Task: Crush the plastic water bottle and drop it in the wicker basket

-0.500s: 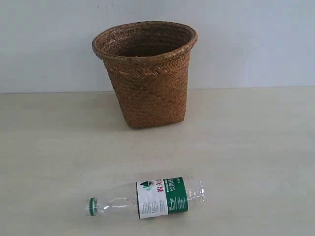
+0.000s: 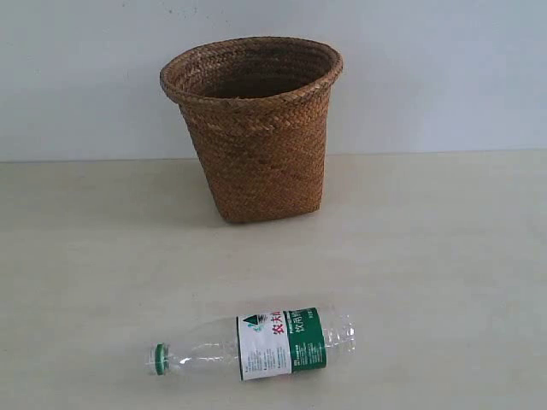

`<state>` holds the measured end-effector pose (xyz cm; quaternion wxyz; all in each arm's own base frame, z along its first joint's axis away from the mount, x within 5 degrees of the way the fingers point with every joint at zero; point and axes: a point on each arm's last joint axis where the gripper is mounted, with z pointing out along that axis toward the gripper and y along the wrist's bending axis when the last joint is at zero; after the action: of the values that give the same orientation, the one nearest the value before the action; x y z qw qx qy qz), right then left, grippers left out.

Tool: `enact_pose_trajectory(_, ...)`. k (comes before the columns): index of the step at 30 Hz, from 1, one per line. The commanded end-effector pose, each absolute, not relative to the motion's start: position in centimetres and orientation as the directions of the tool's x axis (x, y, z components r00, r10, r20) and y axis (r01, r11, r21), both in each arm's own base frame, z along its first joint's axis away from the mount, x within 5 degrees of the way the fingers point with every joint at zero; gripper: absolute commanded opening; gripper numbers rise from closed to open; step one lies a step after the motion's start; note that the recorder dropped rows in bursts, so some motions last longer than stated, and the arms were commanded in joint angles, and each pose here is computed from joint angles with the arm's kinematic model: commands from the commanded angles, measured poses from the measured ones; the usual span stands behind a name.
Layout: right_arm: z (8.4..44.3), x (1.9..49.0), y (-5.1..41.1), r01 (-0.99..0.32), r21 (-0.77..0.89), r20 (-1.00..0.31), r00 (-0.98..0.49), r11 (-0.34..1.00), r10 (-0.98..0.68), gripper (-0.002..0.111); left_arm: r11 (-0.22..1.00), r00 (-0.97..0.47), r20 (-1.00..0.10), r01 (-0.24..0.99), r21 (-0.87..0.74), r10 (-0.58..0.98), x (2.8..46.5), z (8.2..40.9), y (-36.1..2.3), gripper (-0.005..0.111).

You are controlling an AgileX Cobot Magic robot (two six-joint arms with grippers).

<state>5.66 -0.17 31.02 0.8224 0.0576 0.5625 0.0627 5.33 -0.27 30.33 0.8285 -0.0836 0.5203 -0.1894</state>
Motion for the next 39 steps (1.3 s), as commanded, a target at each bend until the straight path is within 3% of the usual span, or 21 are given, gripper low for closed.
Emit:
enact_pose_trajectory(1, 33.6, 7.6, -0.2, -0.022, 0.13, -0.937, 0.325, 0.991, 0.13, 0.0, 0.93, 0.345, -0.867, 0.203, -0.305, -0.36, 7.4, 32.7, -0.6, 0.004)
enact_pose_trajectory(7, 35.7, 13.3, -0.2, 0.002, 0.085, -0.979, 0.184, 0.996, 0.083, 0.0, 0.951, 0.188, -0.937, 0.154, -0.268, -0.295, 14.1, 35.0, -1.3, 0.004)
enact_pose_trajectory(15, 34.9, 18.6, -0.4, 0.021, 0.05, -0.998, -0.047, 0.999, 0.051, 0.0, 0.991, -0.07, -0.994, 0.103, -0.088, -0.081, 20.3, 35.1, -2.0, 0.004)
enact_pose_trajectory(17, 34.4, 20.5, -0.4, 0.021, 0.006, -0.99, -0.144, 1.0, 0.008, 0.0, 0.997, -0.203, -0.979, 0.077, -0.008, 0.007, 22.2, 34.5, -1.9, 0.004)
enact_pose_trajectory(25, 34.0, 24.0, 0.7, -0.106, -0.172, -0.894, -0.401, 0.979, -0.2, 0.0, 0.976, -0.445, -0.869, 0.101, 0.19, 0.216, 24.8, 32.8, -1.5, 0.004)
enact_pose_trajectory(29, 33.8, 25.1, 2.3, -0.238, -0.236, -0.808, -0.491, 0.942, -0.326, 0.0, 0.96, -0.496, -0.823, 0.177, 0.216, 0.276, 25.3, 31.9, -2.0, 0.004)
enact_pose_trajectory(34, 32.9, 25.8, 5.6, -0.485, -0.266, -0.672, -0.526, 0.833, -0.522, 0.0, 0.869, -0.497, -0.731, 0.41, 0.278, 0.468, 25.6, 30.1, -3.7, 0.004)
enact_pose_trajectory(39, 32.1, 26.2, 8.2, -0.635, -0.201, -0.614, -0.512, 0.746, -0.601, 0.0, 0.741, -0.463, -0.647, 0.625, 0.246, 0.606, 25.5, 28.1, -5.5, 0.004)
